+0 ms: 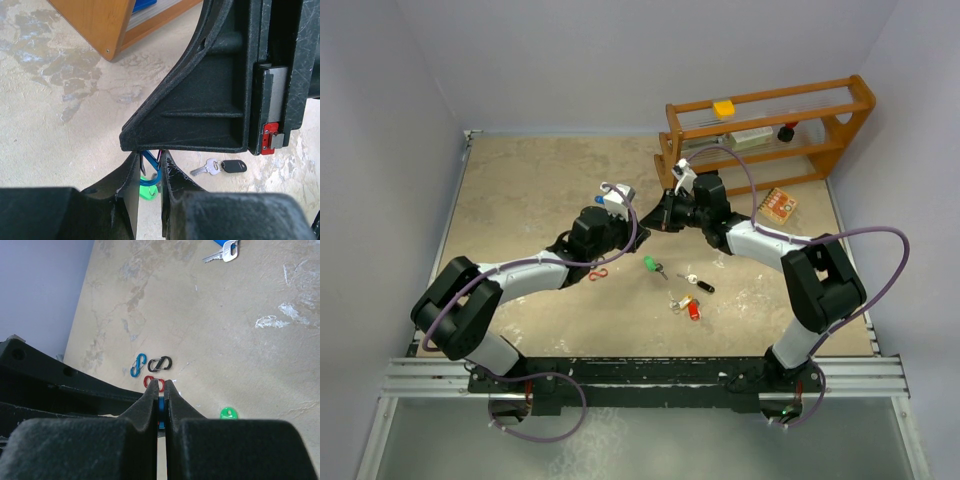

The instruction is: Put the keys on the keyring

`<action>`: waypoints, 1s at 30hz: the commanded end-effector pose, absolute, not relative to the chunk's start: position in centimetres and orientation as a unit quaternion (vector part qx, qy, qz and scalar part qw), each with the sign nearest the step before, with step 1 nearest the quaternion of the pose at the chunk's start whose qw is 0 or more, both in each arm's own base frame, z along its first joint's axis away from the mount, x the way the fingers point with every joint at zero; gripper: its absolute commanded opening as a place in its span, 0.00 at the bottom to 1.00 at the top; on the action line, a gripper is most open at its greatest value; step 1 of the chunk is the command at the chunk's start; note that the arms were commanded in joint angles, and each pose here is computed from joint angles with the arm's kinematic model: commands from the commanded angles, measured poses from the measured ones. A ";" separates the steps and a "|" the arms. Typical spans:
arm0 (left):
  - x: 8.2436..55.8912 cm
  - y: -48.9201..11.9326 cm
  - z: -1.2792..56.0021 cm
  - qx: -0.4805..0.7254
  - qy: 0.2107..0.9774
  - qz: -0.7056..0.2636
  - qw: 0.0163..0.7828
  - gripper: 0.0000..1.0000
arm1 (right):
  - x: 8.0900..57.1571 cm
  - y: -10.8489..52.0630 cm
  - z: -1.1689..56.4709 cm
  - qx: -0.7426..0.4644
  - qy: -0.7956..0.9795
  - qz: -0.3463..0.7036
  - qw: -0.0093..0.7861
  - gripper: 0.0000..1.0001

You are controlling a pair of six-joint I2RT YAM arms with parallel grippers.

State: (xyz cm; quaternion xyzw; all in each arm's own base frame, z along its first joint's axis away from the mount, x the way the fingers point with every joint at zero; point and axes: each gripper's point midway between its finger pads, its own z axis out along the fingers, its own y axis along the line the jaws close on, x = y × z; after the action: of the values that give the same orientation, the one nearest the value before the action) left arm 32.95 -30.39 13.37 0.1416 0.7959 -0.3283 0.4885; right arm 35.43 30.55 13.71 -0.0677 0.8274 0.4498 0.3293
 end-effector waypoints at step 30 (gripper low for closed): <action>33.0 -29.1 12.8 0.173 0.802 -0.280 0.498 0.00 | 38.1 26.5 17.4 -0.044 0.815 0.404 0.413 0.42</action>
State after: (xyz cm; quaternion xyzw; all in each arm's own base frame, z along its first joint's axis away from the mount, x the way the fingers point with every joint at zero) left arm 32.79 -29.70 12.18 0.1593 0.8064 -0.3013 0.4833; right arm 37.68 27.94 14.84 -0.0324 0.8247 0.4338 0.3615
